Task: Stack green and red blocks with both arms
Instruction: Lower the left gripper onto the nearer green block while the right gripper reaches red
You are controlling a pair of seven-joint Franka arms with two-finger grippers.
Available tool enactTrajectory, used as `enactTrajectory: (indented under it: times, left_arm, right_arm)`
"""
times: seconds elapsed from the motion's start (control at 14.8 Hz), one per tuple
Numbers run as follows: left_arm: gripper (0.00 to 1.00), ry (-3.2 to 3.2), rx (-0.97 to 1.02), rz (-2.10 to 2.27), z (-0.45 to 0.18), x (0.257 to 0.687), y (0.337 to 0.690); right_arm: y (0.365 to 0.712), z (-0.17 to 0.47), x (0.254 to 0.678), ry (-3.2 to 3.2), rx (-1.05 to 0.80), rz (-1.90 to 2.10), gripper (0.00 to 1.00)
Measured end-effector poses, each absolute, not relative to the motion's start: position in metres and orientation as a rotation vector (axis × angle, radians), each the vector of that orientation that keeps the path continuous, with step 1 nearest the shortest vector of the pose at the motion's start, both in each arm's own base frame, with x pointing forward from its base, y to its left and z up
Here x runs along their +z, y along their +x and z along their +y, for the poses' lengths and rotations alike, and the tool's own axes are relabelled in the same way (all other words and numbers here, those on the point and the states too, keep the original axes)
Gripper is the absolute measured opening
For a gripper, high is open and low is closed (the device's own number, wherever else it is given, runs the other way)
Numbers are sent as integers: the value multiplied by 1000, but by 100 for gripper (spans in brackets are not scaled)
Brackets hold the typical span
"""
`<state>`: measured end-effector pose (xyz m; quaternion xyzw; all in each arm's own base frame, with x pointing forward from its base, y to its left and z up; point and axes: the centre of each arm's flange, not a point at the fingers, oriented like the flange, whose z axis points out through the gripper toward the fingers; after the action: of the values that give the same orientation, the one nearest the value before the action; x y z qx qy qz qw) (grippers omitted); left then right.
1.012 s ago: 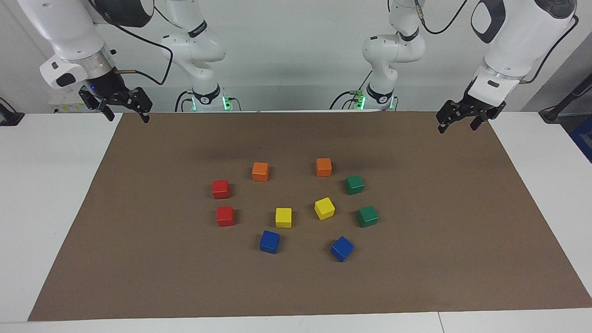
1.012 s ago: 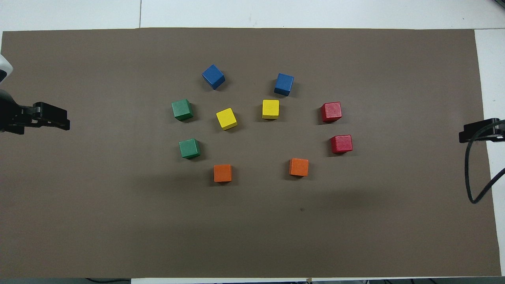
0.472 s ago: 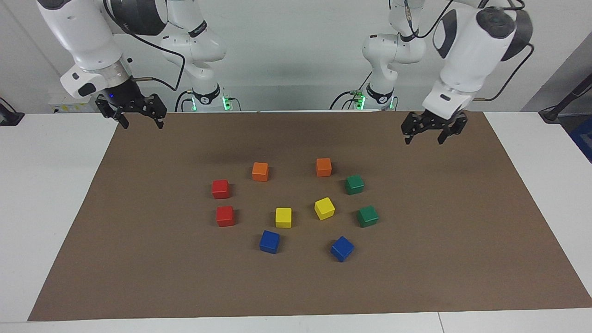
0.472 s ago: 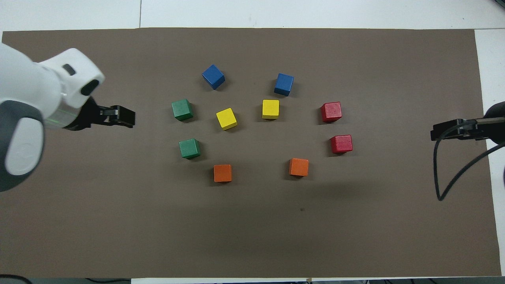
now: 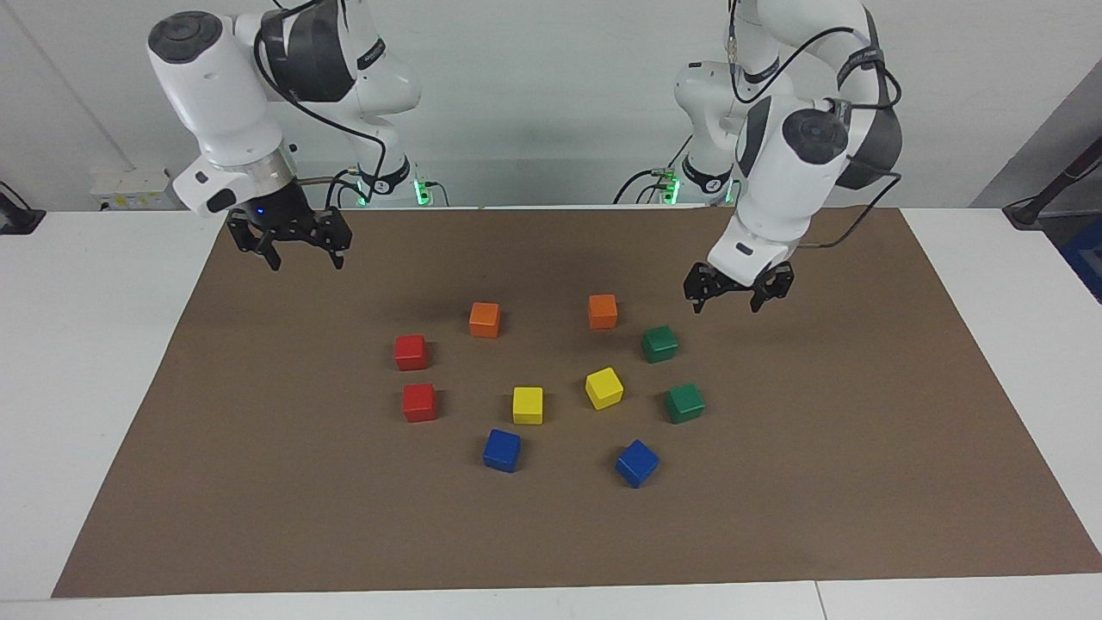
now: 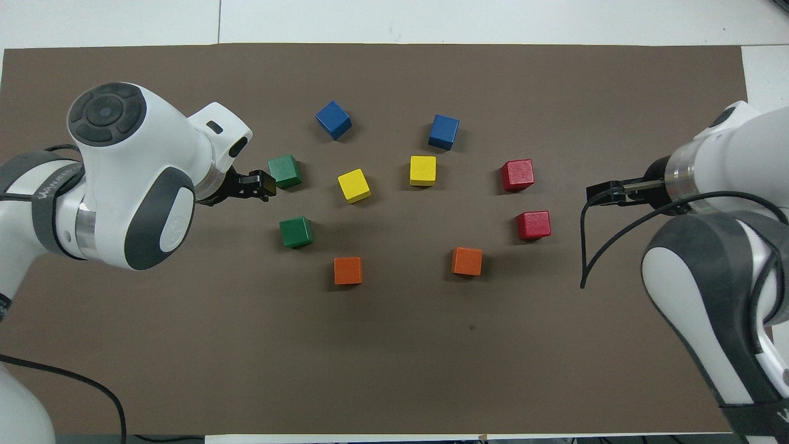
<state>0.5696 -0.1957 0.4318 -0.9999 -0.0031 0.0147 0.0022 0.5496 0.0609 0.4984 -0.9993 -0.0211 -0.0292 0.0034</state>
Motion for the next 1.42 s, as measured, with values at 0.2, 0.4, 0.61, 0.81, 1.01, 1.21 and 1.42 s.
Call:
enactTrajectory:
  times: [0.2, 0.4, 0.61, 0.81, 1.01, 1.21, 1.42]
  left_arm:
    - [100, -3145, 10, 3, -211, 402, 558]
    - [100, -3145, 8, -29, -226, 374, 542]
    - [100, -3147, 1, -72, -234, 372, 538]
    - [100, -3148, -8, -142, -250, 360, 534]
    - [100, -3137, 20, -184, -262, 336, 531]
    - [100, -3131, 27, -206, -257, 332, 533]
    - [100, -3121, 37, -261, -253, 328, 533]
  right_arm:
    - [546, 69, 461, -3137, -44, -96, 100]
    - [545, 78, 423, -3139, -18, -137, 100]
    - [547, 86, 405, -3142, 2, -157, 100]
    - [550, 93, 394, -3141, -15, -176, 100]
    - [556, 106, 375, -3136, -69, -210, 100]
    - [561, 116, 355, -3134, -99, -233, 100]
    - [564, 116, 342, -3137, -95, -221, 100]
